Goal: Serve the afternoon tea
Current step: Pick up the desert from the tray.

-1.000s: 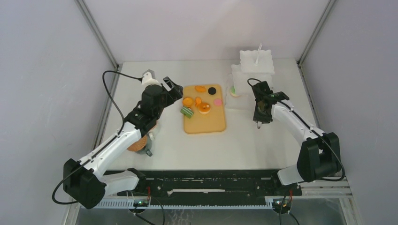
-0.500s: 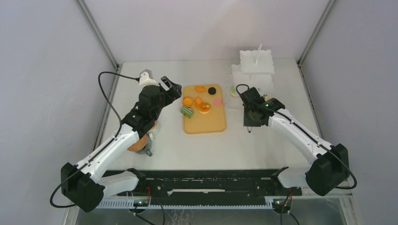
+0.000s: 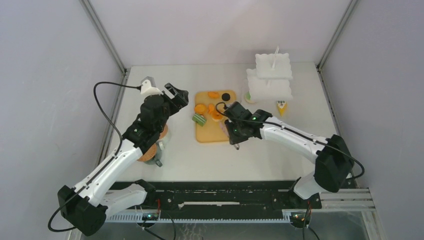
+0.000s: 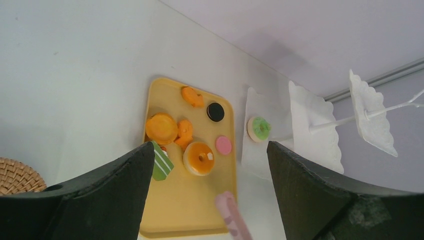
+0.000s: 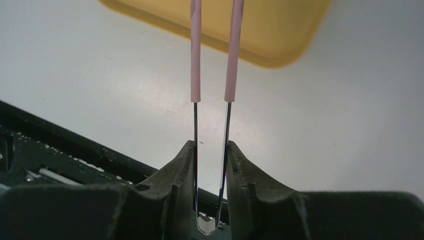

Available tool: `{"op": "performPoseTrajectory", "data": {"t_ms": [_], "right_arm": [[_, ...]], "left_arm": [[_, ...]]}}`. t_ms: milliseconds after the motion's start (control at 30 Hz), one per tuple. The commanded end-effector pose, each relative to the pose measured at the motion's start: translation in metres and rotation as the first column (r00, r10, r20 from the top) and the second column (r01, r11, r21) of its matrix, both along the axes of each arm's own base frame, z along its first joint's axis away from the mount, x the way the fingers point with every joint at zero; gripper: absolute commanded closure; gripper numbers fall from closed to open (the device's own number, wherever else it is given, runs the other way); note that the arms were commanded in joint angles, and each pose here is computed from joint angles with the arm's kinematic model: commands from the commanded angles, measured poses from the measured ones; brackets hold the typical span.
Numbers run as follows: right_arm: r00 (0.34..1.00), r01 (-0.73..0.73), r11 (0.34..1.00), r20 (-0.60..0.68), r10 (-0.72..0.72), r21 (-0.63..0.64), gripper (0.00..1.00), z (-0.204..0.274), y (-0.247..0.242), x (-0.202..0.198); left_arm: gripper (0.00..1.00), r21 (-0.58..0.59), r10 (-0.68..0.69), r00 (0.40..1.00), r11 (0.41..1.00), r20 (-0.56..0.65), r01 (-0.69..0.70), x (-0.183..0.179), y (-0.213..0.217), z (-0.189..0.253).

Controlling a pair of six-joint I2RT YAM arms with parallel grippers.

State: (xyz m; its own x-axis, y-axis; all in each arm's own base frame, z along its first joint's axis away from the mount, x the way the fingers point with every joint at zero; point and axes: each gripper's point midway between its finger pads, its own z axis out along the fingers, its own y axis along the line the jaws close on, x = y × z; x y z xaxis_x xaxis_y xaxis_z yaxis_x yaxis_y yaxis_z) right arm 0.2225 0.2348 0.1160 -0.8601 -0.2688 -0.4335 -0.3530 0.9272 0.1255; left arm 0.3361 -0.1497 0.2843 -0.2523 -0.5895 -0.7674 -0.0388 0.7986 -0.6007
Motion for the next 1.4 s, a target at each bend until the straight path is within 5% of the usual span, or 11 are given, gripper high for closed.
{"op": "performPoseTrajectory", "data": {"t_ms": [0,300,867,1367], "right_arm": [[0.984,-0.169,0.979,0.081,0.160,0.116,0.67,0.027,0.060,0.007],[0.966,-0.260,0.958,0.034,0.258,0.121,0.67,0.008,0.097,0.000],[0.971,-0.233,0.972,-0.049,0.235,0.036,0.63,-0.039,0.086,0.013],[0.971,-0.223,0.972,-0.075,0.229,0.081,0.61,-0.053,0.089,0.037]], "left_arm": [[0.12,0.009,0.032,1.000,0.999,0.001,-0.032,-0.009,0.011,-0.005],[0.12,0.019,0.044,0.999,0.999,-0.007,-0.044,-0.017,0.018,-0.011],[0.12,0.029,0.058,0.998,0.998,-0.021,-0.057,-0.011,0.022,-0.017],[0.12,0.036,0.058,0.998,0.998,-0.035,-0.057,-0.006,0.020,-0.023]]}}
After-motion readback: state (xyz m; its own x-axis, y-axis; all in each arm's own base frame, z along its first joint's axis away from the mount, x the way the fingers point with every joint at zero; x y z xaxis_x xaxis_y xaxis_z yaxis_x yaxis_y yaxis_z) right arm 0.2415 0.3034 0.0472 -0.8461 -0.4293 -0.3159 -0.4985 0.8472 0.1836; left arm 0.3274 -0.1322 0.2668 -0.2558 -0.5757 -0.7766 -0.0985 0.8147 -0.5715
